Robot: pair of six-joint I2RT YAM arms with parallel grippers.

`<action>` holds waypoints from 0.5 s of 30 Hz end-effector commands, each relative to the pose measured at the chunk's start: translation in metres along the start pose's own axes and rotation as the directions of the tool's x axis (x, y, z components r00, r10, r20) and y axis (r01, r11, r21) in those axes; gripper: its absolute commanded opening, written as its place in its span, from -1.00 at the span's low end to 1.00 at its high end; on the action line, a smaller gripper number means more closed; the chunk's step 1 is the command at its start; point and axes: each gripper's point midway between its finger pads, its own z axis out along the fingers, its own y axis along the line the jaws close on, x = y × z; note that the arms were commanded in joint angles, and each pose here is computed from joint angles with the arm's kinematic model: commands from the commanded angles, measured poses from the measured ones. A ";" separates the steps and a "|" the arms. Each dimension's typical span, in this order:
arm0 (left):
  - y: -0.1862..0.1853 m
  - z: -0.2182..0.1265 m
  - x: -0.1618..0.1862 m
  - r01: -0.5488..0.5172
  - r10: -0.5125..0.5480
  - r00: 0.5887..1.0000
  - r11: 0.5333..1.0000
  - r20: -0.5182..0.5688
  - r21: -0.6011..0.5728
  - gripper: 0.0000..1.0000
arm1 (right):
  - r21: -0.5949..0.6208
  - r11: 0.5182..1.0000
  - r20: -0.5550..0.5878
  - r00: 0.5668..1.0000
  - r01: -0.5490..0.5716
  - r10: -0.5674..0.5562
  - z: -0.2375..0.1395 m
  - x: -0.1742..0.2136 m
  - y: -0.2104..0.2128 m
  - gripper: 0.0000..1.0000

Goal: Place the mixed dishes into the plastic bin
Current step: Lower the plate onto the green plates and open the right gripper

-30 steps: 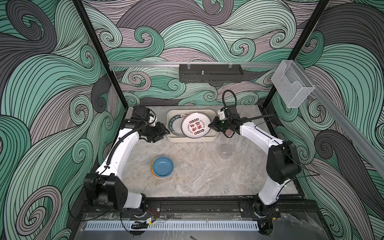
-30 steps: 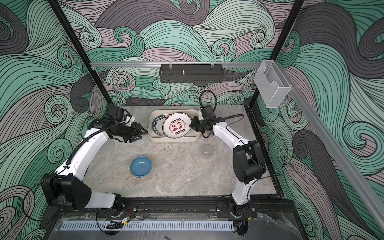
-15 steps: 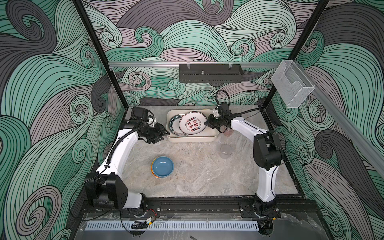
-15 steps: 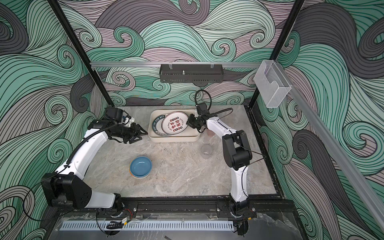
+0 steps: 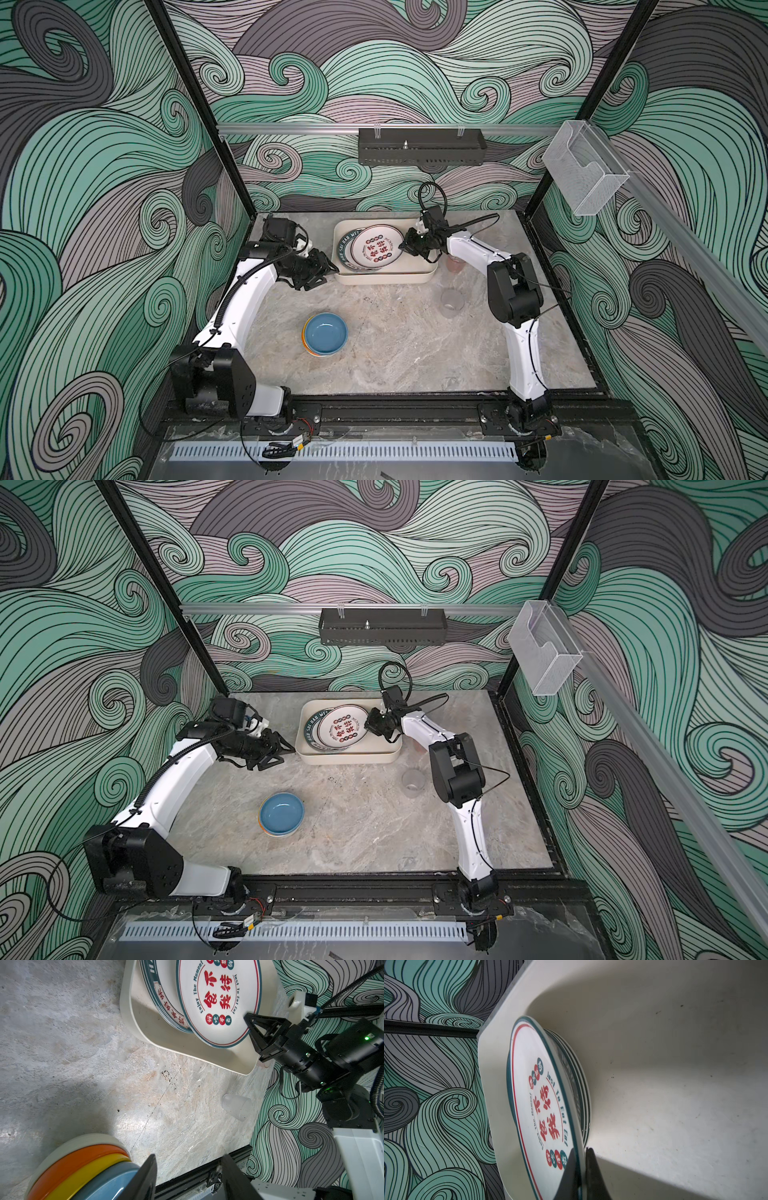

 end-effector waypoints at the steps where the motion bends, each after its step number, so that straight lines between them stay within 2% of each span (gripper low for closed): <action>1: 0.002 -0.002 0.002 0.006 -0.006 1.000 1.000 -0.007 0.005 0.06 | -0.046 0.999 0.022 1.000 0.017 -0.016 0.000 -0.009 0.019 -1.00; 15: 0.009 -0.001 0.003 0.021 -0.021 1.000 1.000 -0.012 0.003 0.06 | -0.033 0.999 -0.004 1.000 0.014 -0.014 0.021 -0.002 0.016 -1.00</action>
